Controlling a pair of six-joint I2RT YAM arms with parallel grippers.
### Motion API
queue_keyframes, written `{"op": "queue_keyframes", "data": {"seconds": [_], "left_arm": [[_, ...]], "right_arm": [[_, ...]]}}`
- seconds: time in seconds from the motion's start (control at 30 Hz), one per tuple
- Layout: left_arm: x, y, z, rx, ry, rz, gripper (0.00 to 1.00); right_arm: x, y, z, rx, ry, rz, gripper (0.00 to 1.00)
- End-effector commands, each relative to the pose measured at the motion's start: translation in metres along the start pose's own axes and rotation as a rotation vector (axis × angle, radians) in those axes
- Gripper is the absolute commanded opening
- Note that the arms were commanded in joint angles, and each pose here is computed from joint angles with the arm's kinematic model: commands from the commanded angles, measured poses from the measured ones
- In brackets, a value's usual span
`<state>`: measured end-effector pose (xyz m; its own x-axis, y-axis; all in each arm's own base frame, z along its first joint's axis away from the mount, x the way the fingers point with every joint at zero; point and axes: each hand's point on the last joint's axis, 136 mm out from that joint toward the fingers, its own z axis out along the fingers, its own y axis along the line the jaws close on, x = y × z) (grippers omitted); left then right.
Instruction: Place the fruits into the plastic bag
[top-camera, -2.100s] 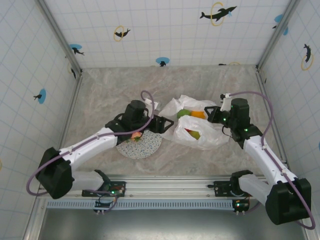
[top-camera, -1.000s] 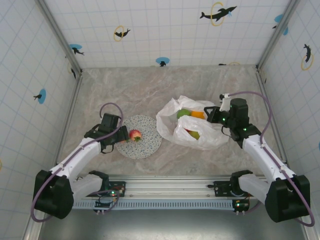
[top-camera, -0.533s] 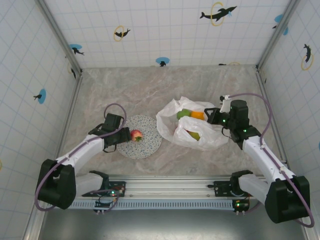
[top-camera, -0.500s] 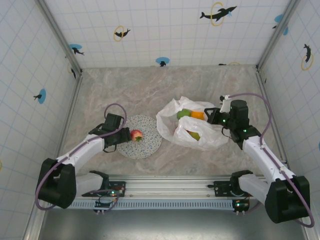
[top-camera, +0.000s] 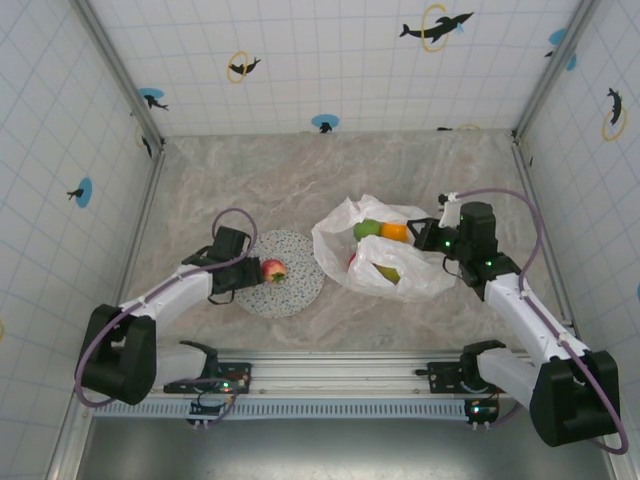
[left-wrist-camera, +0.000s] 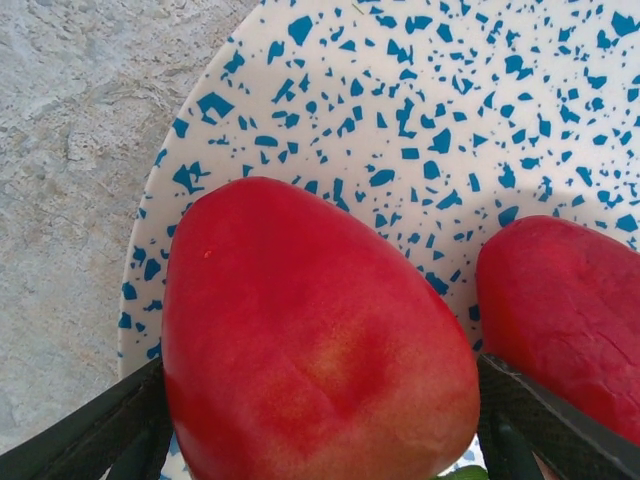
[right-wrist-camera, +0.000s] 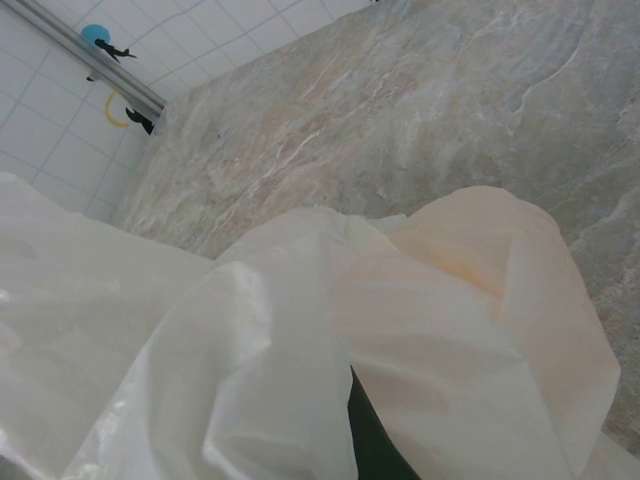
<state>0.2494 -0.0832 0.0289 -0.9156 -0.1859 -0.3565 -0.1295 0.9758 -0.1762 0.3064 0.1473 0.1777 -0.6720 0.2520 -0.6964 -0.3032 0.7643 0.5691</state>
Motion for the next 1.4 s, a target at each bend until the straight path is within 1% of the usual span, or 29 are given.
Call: {"op": "queue_keyframes", "data": {"seconds": [0.0, 0.23, 0.43, 0.57, 0.67, 0.8, 0.87, 0.97, 1.03, 1.13, 1.23, 1.3, 1.37], "left_arm": [[-0.003, 0.003, 0.002, -0.023, 0.011, 0.02, 0.76], [-0.008, 0.004, 0.006, -0.056, 0.027, 0.037, 0.72], [-0.011, 0.006, 0.004, -0.066, 0.011, 0.039, 0.64], [-0.018, 0.004, -0.003, -0.054, -0.034, 0.028, 0.58], [-0.024, 0.003, -0.011, -0.042, -0.08, 0.023, 0.56], [-0.037, -0.009, -0.035, 0.025, -0.177, 0.022, 0.54], [-0.045, -0.027, -0.056, 0.096, -0.231, 0.045, 0.54], [-0.052, -0.076, -0.098, 0.296, -0.304, 0.122, 0.54], [-0.046, -0.12, -0.127, 0.477, -0.324, 0.205, 0.54], [-0.024, -0.177, -0.156, 0.683, -0.296, 0.323, 0.54], [0.002, -0.221, -0.167, 0.769, -0.258, 0.462, 0.55], [0.012, -0.242, -0.162, 0.769, -0.237, 0.534, 0.55], [0.017, -0.259, -0.15, 0.747, -0.212, 0.579, 0.54]], "right_arm": [[0.001, 0.001, -0.001, -0.02, -0.014, -0.007, 0.0], [0.002, -0.003, -0.006, -0.012, -0.018, -0.006, 0.0], [0.003, -0.004, -0.008, -0.016, -0.02, 0.0, 0.0], [0.004, -0.004, -0.008, -0.016, -0.02, 0.001, 0.0], [0.002, -0.003, -0.009, -0.017, -0.021, 0.0, 0.0], [-0.001, -0.001, -0.009, -0.02, -0.028, -0.001, 0.0], [-0.001, 0.0, -0.01, -0.02, -0.028, 0.002, 0.0], [-0.001, 0.0, -0.01, -0.022, -0.032, 0.008, 0.0], [-0.003, 0.0, -0.01, -0.022, -0.034, 0.011, 0.0], [-0.006, 0.003, -0.01, -0.028, -0.04, 0.012, 0.0], [-0.008, 0.004, -0.009, -0.031, -0.044, 0.013, 0.0], [-0.01, 0.006, -0.008, -0.037, -0.044, 0.012, 0.0], [-0.009, 0.008, -0.007, -0.04, -0.039, 0.016, 0.0]]}}
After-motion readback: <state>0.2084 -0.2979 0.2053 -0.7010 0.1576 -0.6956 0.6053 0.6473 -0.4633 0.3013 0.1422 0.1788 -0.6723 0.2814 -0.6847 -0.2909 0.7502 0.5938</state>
